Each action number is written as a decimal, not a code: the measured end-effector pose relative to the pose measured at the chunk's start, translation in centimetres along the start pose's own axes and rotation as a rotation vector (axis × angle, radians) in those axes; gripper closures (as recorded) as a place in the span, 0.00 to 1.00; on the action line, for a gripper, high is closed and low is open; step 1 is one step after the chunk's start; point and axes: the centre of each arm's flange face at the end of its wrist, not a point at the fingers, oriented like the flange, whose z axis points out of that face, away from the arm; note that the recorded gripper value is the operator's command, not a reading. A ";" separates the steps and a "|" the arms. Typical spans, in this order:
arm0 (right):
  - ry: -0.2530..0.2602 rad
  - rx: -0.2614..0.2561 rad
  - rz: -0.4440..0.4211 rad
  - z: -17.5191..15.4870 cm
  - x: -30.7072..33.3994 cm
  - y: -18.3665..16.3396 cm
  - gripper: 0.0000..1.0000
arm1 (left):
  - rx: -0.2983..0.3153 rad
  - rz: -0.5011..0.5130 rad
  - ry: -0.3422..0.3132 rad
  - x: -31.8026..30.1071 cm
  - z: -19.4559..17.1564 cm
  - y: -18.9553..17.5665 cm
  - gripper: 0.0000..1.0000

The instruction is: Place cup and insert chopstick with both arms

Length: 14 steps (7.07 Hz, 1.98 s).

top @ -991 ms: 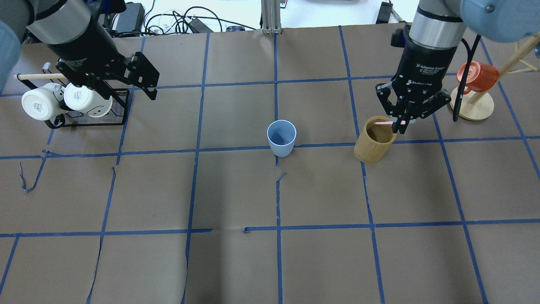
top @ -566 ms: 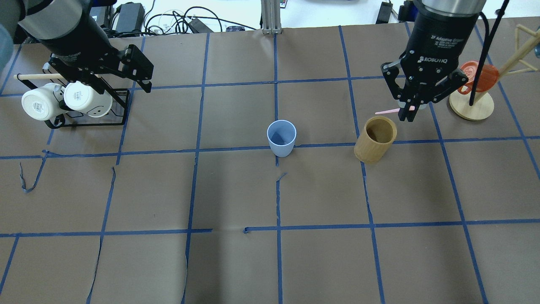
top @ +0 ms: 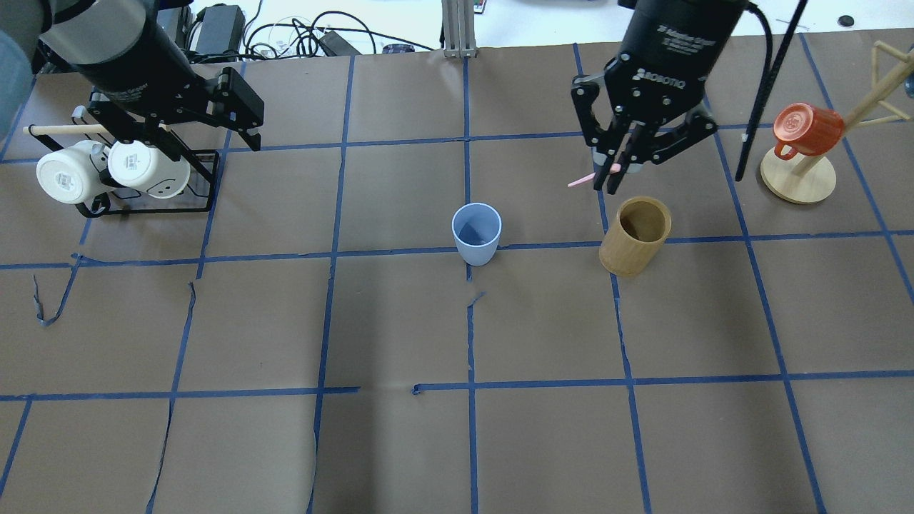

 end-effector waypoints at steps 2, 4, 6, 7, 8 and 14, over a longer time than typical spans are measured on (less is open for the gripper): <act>-0.022 -0.019 0.084 3.6 -5.1 -0.3 1.00 | -0.004 0.006 -0.003 0.6 0.2 0.3 0.00; -0.038 -0.060 0.102 6.0 -7.1 -0.5 1.00 | -0.004 0.015 0.001 0.7 0.2 0.5 0.00; -0.069 -0.109 0.114 8.1 -8.2 -2.0 0.95 | -0.003 0.017 0.004 0.7 0.1 0.5 0.00; -0.063 -0.128 0.124 9.3 -8.2 -2.8 0.78 | -0.002 0.017 0.004 0.7 0.1 0.5 0.00; -0.062 -0.136 0.135 10.3 -8.1 -3.4 0.26 | -0.002 0.017 0.004 0.7 0.1 0.5 0.00; 0.027 0.151 0.068 5.0 -5.7 -2.6 0.00 | 0.001 0.018 0.006 0.8 -0.1 0.6 0.00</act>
